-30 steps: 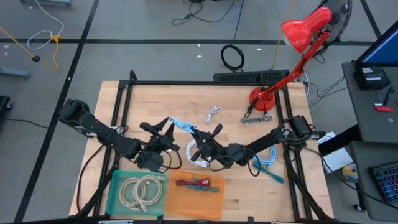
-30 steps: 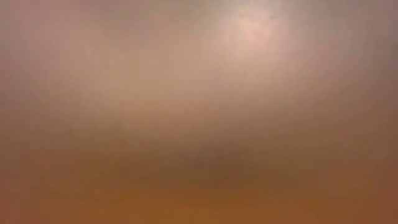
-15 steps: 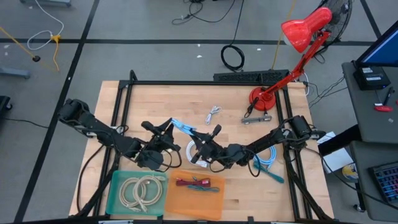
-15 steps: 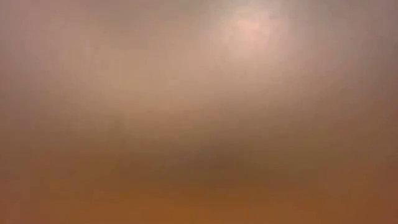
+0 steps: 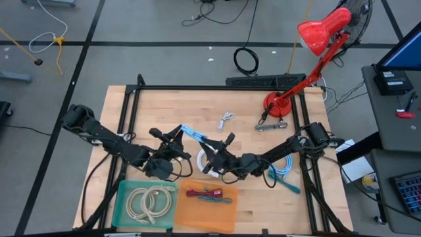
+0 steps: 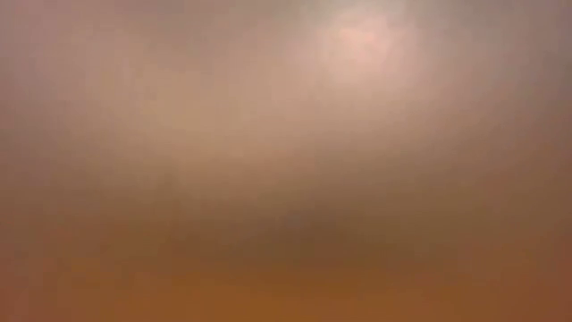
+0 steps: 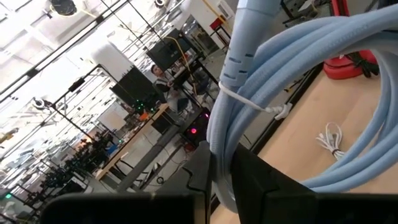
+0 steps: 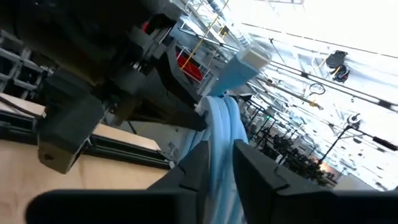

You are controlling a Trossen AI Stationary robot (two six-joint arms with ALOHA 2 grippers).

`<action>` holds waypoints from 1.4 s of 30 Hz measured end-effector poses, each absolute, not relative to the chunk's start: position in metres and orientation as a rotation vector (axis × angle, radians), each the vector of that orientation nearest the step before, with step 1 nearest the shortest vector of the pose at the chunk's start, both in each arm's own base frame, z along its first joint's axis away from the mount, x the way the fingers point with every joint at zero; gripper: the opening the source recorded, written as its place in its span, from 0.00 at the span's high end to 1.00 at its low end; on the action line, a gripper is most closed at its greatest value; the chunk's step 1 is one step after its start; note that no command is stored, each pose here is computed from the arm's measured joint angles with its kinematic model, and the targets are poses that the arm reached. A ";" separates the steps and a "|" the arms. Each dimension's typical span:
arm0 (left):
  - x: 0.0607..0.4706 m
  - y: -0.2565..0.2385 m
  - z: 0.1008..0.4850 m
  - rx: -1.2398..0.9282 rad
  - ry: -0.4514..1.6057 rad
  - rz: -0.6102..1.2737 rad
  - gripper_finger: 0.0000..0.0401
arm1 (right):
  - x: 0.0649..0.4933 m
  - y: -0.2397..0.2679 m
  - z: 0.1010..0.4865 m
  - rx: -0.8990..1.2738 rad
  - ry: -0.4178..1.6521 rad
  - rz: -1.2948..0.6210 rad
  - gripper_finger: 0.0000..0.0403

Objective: Pick & Place USB Port
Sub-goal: Put the left blue HDMI cable into the green bin

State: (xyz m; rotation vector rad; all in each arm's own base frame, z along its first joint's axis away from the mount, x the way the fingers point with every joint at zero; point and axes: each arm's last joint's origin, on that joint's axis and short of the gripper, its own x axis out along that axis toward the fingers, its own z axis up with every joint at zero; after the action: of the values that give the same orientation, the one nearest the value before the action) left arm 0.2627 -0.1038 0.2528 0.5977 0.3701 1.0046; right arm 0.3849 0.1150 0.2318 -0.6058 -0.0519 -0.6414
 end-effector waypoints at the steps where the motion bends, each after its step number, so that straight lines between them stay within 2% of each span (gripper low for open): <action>1: 0.262 -0.104 0.254 0.591 0.365 1.004 0.91 | 0.384 0.115 0.234 -0.615 -0.044 -0.653 0.80; 8: 0.243 -0.110 0.279 0.473 0.271 1.012 0.91 | 0.376 0.115 0.247 -0.650 0.003 -0.762 0.63; 14: 0.212 -0.115 0.326 0.249 0.129 0.952 0.91 | 0.371 0.102 0.253 -0.668 0.188 -0.966 0.53; 17: 0.192 -0.116 0.351 0.127 0.063 0.902 0.91 | 0.371 0.098 0.251 -0.684 0.248 -1.010 0.50; 19: 0.179 -0.115 0.366 0.057 0.029 0.866 0.91 | 0.369 0.094 0.246 -0.694 0.266 -1.017 0.49; 25: 0.152 -0.106 0.384 0.067 0.031 0.808 0.91 | 0.363 0.086 0.231 -0.685 0.232 -0.980 0.51; 33: 0.161 -0.077 0.387 0.247 0.111 0.933 0.91 | 0.359 0.080 0.235 -0.645 0.159 -0.942 0.53; 42: 0.129 -0.026 0.408 0.306 -0.014 0.929 0.91 | 0.361 0.076 0.234 -0.663 0.163 -0.934 0.54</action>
State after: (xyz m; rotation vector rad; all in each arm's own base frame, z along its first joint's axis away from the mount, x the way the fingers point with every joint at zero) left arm 0.1286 -0.0263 0.4081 0.3058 -0.0139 0.9291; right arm 0.3611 0.0763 0.2344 -0.6627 0.1633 -0.9340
